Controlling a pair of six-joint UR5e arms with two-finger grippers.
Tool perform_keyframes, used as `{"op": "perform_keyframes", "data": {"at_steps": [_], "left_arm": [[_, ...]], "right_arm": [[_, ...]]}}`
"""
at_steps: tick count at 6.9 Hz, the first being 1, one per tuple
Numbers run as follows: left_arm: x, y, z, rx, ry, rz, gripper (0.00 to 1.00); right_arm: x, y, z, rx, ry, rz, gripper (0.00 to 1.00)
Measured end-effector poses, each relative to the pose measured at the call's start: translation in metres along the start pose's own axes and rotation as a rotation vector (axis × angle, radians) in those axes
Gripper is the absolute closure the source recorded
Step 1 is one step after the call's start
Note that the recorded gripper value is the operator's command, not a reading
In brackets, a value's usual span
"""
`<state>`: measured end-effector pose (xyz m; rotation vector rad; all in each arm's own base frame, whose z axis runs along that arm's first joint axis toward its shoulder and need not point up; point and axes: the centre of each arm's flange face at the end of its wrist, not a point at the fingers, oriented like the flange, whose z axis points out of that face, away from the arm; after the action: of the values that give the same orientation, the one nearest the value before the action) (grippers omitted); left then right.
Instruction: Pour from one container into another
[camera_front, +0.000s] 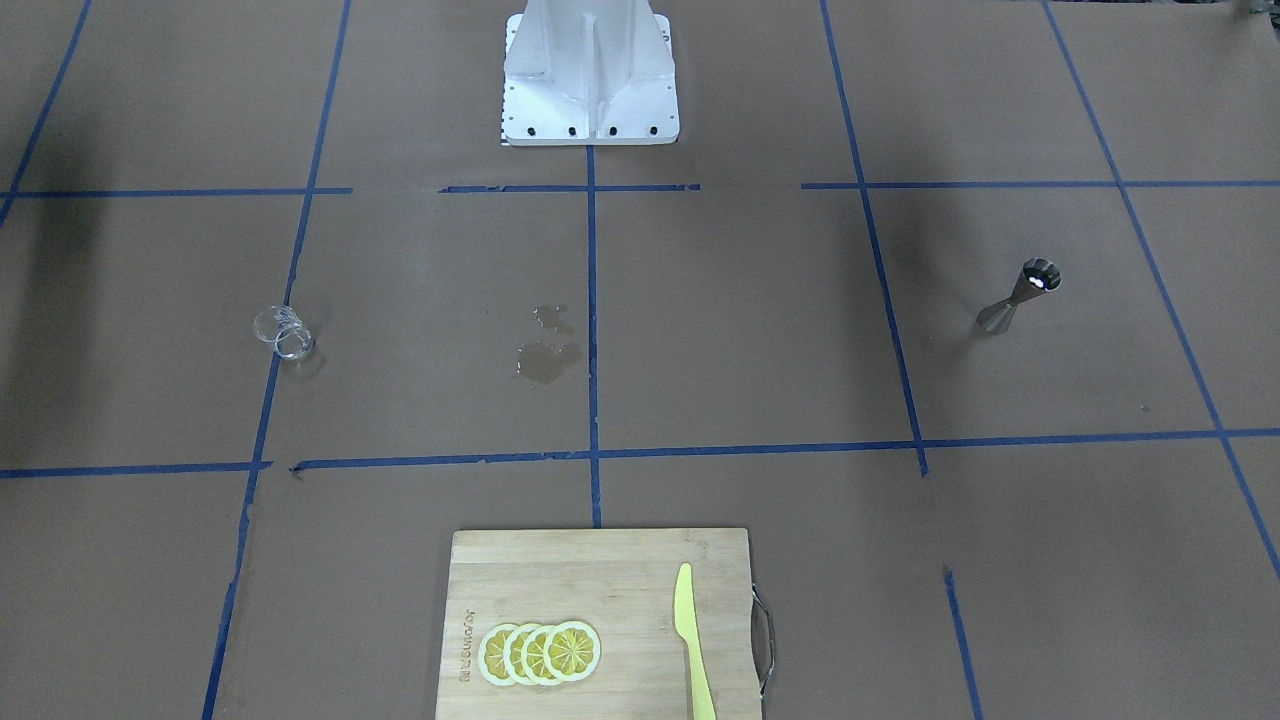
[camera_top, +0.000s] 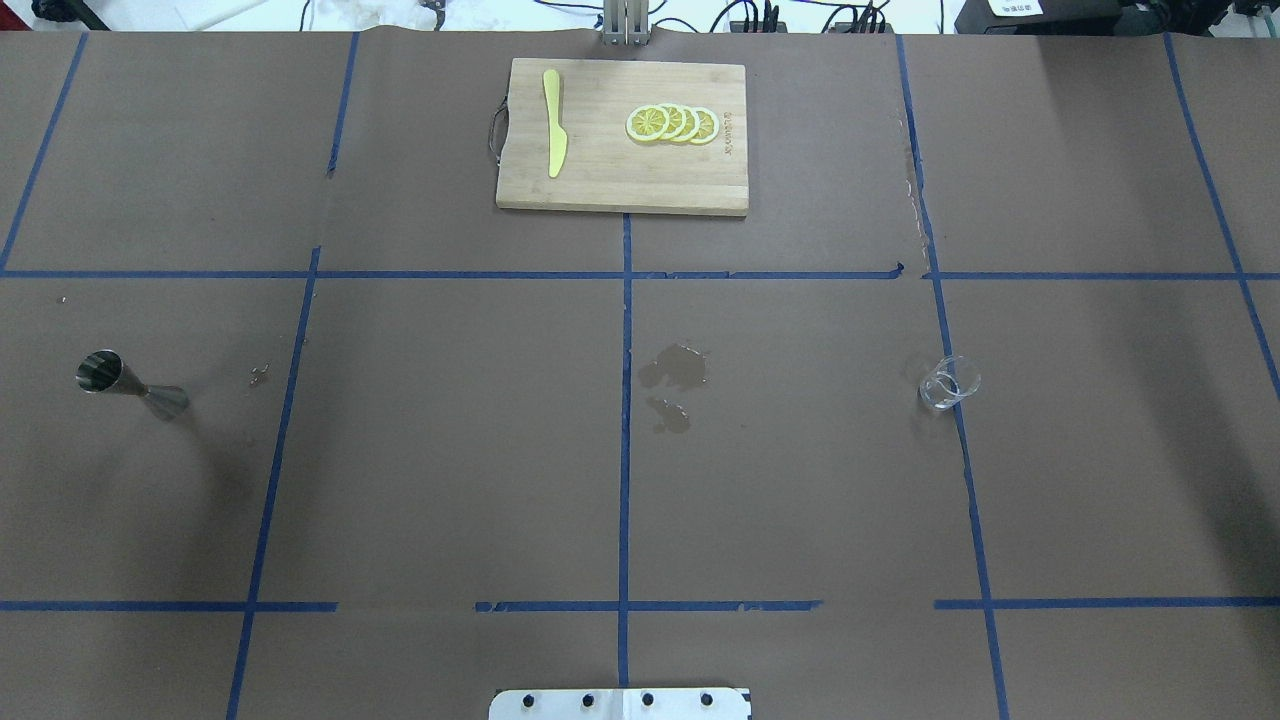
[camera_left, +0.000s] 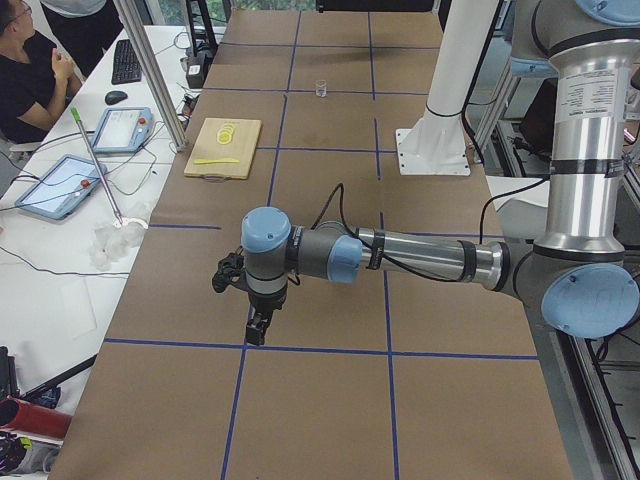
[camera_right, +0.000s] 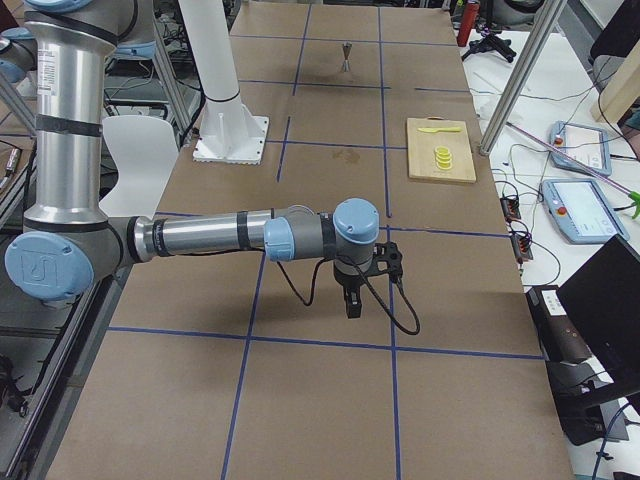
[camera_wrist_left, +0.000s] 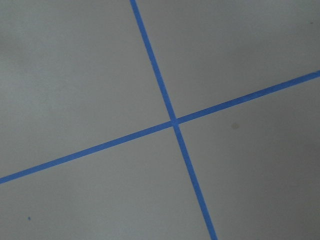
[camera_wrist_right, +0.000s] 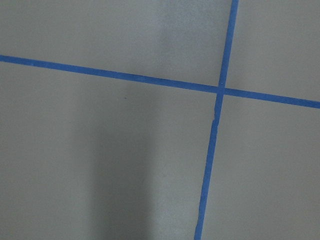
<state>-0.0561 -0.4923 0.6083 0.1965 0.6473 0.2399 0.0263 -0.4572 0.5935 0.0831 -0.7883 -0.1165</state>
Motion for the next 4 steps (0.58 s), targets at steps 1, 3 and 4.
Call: {"op": "perform_keyframes", "data": {"at_steps": [1, 3, 4], "left_arm": [[0.000, -0.001, 0.000, 0.000, 0.000, -0.001, 0.00], [0.002, -0.007, -0.003, 0.007, 0.000, 0.007, 0.00], [0.003, -0.008, -0.003, 0.009, 0.000, 0.009, 0.00]], "right_arm": [[0.004, -0.001, -0.001, -0.005, 0.003, 0.010, 0.00], [0.014, 0.001, 0.007, -0.021, 0.008, 0.027, 0.00], [0.021, 0.003, 0.013, -0.031, 0.010, 0.036, 0.00]]}}
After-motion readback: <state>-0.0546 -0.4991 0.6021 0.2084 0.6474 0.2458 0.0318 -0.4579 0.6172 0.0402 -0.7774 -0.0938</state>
